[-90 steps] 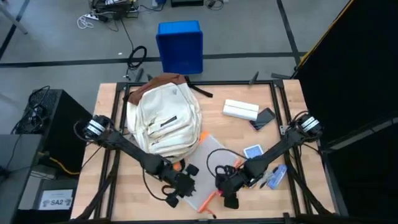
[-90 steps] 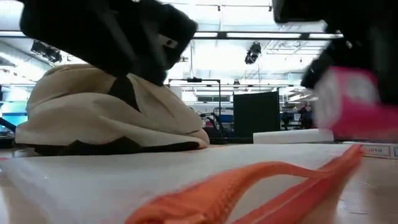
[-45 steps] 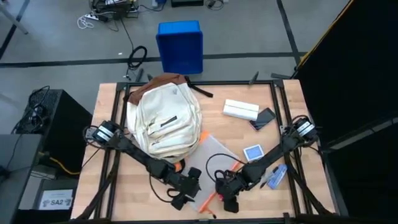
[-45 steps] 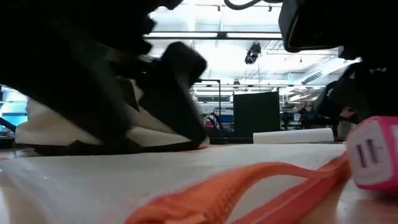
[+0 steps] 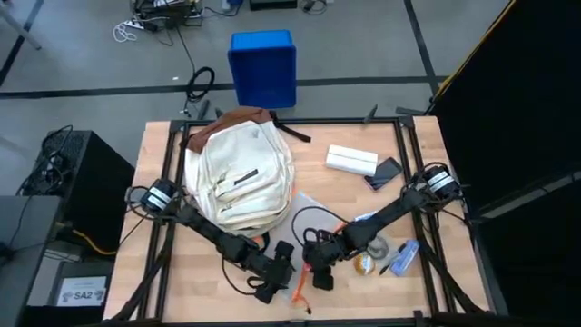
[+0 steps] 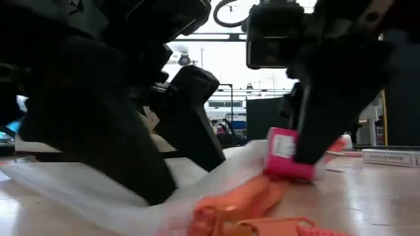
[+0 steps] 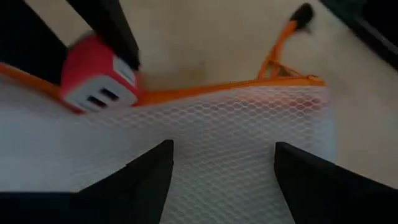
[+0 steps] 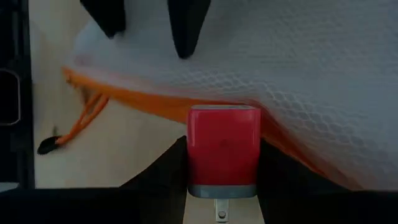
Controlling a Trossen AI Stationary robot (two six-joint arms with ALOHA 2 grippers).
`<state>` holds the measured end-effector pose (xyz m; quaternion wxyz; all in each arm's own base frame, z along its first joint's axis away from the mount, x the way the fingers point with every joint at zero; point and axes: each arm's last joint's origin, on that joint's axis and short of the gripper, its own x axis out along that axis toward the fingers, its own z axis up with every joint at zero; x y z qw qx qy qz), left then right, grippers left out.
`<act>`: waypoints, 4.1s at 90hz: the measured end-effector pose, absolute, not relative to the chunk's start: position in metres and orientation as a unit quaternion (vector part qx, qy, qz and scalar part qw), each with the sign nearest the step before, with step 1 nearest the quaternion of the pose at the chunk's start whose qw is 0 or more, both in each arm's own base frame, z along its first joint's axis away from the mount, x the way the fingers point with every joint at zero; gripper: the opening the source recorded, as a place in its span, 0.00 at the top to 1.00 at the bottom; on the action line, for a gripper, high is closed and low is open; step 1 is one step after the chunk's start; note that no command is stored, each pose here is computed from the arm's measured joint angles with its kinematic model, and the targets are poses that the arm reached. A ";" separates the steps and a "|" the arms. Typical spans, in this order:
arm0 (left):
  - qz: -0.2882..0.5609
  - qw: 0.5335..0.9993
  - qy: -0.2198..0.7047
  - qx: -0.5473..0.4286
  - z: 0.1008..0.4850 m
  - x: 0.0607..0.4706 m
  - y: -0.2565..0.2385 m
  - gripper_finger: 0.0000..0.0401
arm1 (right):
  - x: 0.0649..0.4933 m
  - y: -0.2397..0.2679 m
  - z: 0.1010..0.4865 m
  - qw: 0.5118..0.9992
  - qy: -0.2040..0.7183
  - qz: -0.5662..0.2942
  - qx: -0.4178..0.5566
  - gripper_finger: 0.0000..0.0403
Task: Unpack backpack
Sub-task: Put the red charger adaptor into the zip bag
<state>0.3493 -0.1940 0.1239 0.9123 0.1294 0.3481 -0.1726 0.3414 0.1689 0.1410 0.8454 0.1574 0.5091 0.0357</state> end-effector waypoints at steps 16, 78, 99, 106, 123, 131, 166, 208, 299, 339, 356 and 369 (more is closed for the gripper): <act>-0.121 0.921 0.342 0.142 0.124 0.354 -0.186 0.39 | 0.347 0.161 0.141 0.854 0.498 0.038 0.147 0.72; -0.094 0.923 0.354 0.117 0.155 0.345 -0.175 0.39 | 0.346 0.168 0.142 0.860 0.488 0.046 0.140 0.72; -0.090 0.927 0.359 0.063 0.155 0.350 -0.167 0.39 | 0.349 0.162 0.142 0.862 0.485 0.035 0.142 0.72; -0.077 0.927 0.364 0.045 0.154 0.353 -0.161 0.39 | 0.350 0.160 0.142 0.863 0.484 0.030 0.143 0.72; -0.057 0.924 0.378 0.014 0.150 0.356 -0.153 0.39 | 0.352 0.154 0.143 0.863 0.483 0.023 0.145 0.72; -0.045 0.920 0.388 -0.001 0.149 0.355 -0.150 0.39 | 0.352 0.154 0.142 0.864 0.483 0.025 0.142 0.72; -0.043 0.911 0.408 -0.045 0.126 0.362 -0.148 0.39 | 0.355 0.148 0.143 0.866 0.480 0.026 0.134 0.72; -0.030 0.921 0.388 -0.028 0.118 0.368 -0.147 0.41 | 0.354 0.149 0.143 0.865 0.483 0.029 0.135 0.72; -0.048 0.899 0.435 0.009 0.115 0.367 -0.128 1.00 | 0.326 0.190 0.158 0.838 0.513 0.081 0.168 0.72; -0.025 0.888 0.457 0.027 0.147 0.353 -0.112 1.00 | 0.340 0.188 0.125 0.827 0.528 0.070 0.181 0.72; -0.020 0.894 0.447 0.028 0.170 0.344 -0.110 1.00 | 0.351 0.175 0.126 0.845 0.501 0.070 0.175 0.72; -0.084 0.903 0.420 -0.026 0.185 0.343 -0.123 0.99 | 0.357 0.167 0.126 0.853 0.489 0.072 0.168 0.72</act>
